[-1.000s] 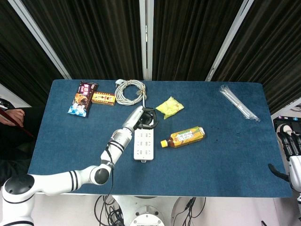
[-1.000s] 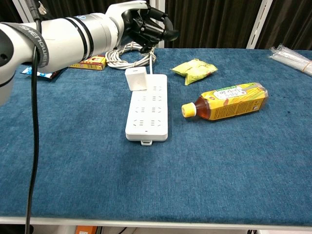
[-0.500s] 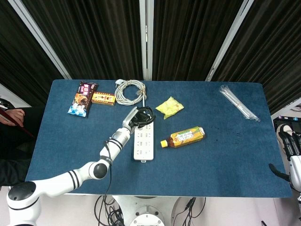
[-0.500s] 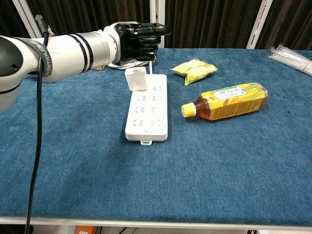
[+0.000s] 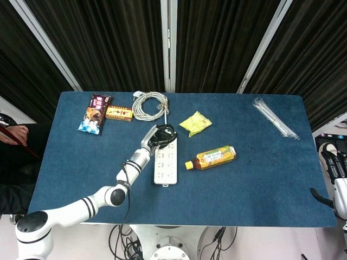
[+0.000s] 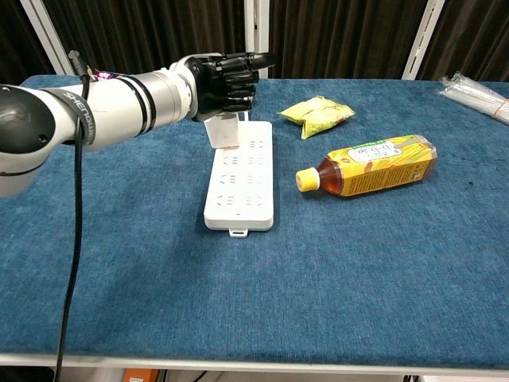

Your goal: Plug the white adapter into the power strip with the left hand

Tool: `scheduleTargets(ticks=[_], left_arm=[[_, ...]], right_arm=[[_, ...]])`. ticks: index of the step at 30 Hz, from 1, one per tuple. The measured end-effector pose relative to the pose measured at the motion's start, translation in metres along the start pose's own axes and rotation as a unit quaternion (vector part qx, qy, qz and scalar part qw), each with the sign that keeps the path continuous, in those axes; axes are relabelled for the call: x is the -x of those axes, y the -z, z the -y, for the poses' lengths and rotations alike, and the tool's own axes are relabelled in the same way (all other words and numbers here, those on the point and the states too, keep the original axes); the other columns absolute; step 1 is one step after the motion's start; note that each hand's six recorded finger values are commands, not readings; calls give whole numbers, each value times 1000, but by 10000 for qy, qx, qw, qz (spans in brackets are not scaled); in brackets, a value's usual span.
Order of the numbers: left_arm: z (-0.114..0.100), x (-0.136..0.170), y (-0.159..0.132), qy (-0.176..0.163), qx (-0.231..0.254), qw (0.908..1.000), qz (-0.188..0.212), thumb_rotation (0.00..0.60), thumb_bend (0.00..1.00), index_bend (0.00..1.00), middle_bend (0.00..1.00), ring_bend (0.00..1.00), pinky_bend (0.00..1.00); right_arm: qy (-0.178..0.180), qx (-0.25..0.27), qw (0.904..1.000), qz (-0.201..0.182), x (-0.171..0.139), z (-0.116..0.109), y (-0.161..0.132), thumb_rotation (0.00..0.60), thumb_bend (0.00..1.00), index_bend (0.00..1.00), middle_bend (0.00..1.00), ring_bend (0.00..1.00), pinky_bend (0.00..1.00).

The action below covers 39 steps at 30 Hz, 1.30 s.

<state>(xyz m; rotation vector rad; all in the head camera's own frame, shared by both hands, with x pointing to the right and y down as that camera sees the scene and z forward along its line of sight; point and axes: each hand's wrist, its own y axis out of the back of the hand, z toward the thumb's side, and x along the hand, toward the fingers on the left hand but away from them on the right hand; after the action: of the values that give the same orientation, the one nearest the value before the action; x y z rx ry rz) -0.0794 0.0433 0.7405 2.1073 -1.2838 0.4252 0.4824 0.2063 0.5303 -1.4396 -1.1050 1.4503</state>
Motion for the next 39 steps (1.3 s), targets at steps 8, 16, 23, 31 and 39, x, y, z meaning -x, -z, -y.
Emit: scheduleTargets(ticks=[8, 16, 23, 31, 39], left_arm=[[7, -1, 7, 125, -60, 9999, -58, 600, 615, 903, 999, 926, 975], [12, -2, 10, 194, -120, 9997, -89, 600, 615, 904, 998, 925, 972], [18, 0, 15, 316, -233, 9991, -138, 600, 614, 903, 997, 923, 969], [14, -2, 15, 272, -252, 9992, -169, 600, 614, 903, 995, 920, 968], [12, -1, 14, 242, -171, 9994, -156, 600, 614, 899, 991, 917, 967]], right_arm=[[0, -11, 10000, 25, 0, 0, 0, 600, 81, 0, 74, 0, 0], [9, -14, 10000, 45, -1, -1, 1, 600, 82, 0, 74, 0, 0], [14, -17, 10000, 45, -2, -1, 1, 600, 81, 0, 74, 0, 0], [30, -20, 10000, 63, -3, -3, 2, 600, 82, 0, 74, 0, 0], [33, -22, 10000, 48, -4, -3, 1, 600, 82, 0, 74, 0, 0]])
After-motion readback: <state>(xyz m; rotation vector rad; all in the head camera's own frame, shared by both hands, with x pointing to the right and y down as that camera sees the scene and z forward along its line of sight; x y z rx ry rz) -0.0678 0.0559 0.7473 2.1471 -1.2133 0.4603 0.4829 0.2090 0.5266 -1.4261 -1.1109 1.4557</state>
